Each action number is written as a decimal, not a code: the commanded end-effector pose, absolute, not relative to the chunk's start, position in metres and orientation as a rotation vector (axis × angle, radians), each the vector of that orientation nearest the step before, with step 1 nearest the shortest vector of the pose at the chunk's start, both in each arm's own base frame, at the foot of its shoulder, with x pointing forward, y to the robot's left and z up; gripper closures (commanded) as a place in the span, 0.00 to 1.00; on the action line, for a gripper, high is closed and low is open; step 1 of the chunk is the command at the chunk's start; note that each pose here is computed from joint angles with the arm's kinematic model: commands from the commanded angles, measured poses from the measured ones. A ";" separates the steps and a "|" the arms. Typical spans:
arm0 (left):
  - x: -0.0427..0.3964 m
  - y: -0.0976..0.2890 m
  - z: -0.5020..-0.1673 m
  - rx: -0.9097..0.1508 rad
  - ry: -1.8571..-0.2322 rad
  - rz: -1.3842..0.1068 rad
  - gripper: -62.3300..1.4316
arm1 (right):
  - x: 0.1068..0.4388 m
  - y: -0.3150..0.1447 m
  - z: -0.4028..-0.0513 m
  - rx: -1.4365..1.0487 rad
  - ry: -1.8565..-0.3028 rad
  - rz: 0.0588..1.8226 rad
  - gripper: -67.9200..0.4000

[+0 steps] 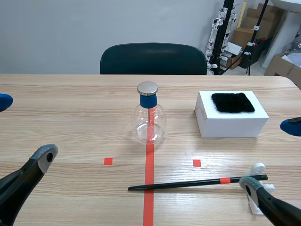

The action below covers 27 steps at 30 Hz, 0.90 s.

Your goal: Do the electroscope experiment. return to the home posture

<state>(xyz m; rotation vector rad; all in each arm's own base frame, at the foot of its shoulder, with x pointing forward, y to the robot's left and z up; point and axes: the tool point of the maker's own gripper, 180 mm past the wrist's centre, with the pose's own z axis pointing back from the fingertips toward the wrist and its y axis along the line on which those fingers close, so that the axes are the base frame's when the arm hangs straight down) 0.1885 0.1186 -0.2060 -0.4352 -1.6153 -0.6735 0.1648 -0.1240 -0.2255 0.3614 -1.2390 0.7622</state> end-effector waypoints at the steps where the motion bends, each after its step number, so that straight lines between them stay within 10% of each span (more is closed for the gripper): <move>1: 0.187 0.118 -0.203 -0.449 -1.630 -0.657 0.00 | 0.168 -0.121 -0.214 0.373 -1.279 0.766 0.01; 27: 0.187 0.118 -0.203 -0.448 -1.625 -0.657 0.00 | 0.168 -0.121 -0.215 0.368 -1.276 0.773 0.01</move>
